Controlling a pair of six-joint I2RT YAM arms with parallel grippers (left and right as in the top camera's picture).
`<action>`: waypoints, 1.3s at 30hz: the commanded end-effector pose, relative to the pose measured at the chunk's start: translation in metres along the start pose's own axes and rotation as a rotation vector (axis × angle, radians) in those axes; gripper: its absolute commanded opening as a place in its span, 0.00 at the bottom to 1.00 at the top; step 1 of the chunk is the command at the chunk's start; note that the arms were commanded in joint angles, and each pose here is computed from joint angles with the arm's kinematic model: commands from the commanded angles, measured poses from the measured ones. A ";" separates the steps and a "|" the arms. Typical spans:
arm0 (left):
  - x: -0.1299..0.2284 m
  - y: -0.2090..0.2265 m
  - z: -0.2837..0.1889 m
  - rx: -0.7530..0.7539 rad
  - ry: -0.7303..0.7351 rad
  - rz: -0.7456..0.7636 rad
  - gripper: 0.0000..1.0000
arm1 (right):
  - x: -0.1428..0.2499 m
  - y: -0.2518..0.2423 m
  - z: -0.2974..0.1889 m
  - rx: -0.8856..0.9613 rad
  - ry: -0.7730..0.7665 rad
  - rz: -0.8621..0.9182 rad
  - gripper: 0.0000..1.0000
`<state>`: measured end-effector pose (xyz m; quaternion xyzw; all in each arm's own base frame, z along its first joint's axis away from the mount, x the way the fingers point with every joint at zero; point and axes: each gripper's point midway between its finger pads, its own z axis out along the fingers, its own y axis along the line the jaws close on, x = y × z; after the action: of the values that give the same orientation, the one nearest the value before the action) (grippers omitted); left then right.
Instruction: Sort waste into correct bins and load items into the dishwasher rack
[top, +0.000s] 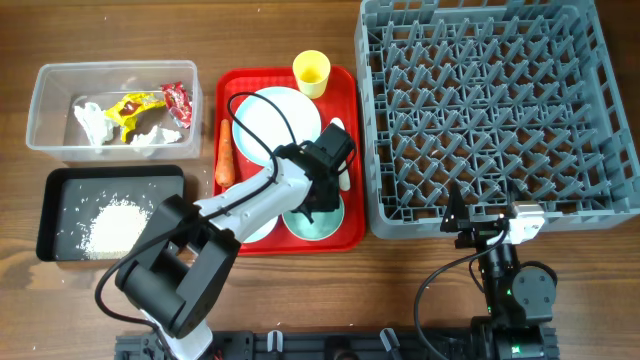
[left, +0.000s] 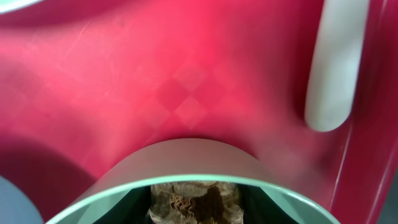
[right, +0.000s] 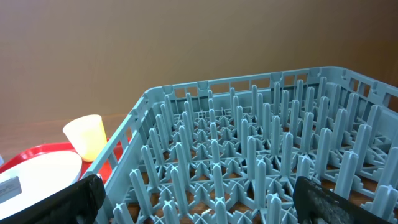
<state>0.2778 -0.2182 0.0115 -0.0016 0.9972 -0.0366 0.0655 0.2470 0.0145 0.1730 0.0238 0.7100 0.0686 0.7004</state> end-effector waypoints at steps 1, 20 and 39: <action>-0.008 -0.003 -0.020 0.022 -0.049 -0.004 0.39 | -0.001 -0.001 0.000 0.008 -0.008 0.007 1.00; -0.042 0.174 -0.107 -0.106 -0.145 -0.488 0.40 | -0.001 -0.001 0.000 0.008 -0.008 0.007 1.00; 0.001 0.428 -0.112 -0.367 -0.233 -1.215 0.41 | -0.001 -0.001 0.000 0.008 -0.008 0.006 1.00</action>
<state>0.2709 0.1972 0.1037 -0.5631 0.8070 0.0905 0.1533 0.2470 0.0145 0.1730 0.0238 0.7100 0.0686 0.7004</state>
